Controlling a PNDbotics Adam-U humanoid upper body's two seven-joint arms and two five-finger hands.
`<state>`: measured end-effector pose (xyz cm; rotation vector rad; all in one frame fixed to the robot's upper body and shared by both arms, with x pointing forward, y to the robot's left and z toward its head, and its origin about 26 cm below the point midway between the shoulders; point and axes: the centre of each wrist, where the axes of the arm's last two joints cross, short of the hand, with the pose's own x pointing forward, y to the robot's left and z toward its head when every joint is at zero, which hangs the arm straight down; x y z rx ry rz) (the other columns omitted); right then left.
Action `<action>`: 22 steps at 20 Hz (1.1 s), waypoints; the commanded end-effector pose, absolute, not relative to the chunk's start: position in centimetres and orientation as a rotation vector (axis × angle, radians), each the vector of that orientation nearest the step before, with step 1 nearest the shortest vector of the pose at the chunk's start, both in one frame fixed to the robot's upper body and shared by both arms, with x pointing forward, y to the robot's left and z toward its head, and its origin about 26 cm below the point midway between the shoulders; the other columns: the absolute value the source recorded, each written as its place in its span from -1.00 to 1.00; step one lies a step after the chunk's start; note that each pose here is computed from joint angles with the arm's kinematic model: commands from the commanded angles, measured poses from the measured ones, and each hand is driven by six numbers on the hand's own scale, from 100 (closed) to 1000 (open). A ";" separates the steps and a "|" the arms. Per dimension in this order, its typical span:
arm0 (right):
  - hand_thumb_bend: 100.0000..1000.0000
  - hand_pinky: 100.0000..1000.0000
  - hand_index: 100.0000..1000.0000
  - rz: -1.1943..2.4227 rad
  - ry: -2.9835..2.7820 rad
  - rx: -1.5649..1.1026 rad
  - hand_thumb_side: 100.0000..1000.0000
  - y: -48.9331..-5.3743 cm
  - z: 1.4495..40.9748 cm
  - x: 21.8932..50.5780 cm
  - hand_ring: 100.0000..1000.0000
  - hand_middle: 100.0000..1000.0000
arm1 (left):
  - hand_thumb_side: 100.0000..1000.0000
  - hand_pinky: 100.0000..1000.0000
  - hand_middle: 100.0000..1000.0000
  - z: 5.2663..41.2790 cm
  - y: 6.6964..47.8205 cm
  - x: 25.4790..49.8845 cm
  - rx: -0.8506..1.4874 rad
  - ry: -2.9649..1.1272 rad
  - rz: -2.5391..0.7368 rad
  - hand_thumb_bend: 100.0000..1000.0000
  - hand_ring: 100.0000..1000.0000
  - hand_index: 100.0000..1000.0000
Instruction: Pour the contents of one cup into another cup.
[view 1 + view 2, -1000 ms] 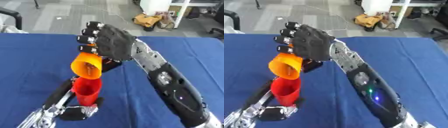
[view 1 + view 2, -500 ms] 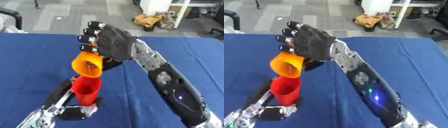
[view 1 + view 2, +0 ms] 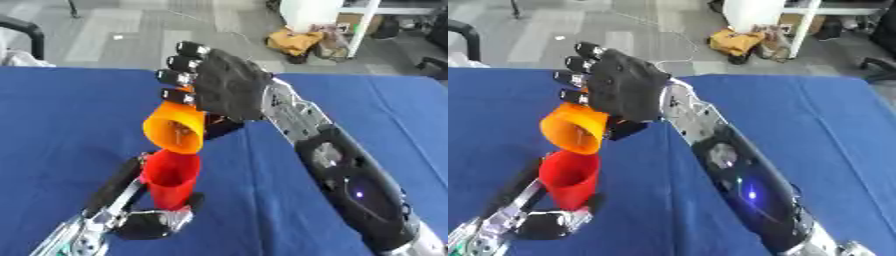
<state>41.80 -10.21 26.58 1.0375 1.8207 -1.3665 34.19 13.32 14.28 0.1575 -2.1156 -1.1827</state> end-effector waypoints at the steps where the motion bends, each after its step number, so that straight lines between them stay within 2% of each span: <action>1: -1.00 -0.14 0.04 -1.297 1.831 0.682 0.03 -10.5 26.7 42.1 -0.13 -0.05 | 0.10 -0.01 -0.35 16.5 13.2 34.2 0.165 -2.194 -1.155 -1.00 -0.41 0.07; 22: -1.00 -0.13 0.04 -1.250 1.788 0.665 0.01 -10.4 27.6 41.9 -0.11 -0.03 | 0.11 -0.01 -0.35 16.0 13.8 34.5 0.188 -2.172 -1.164 -1.00 -0.41 0.06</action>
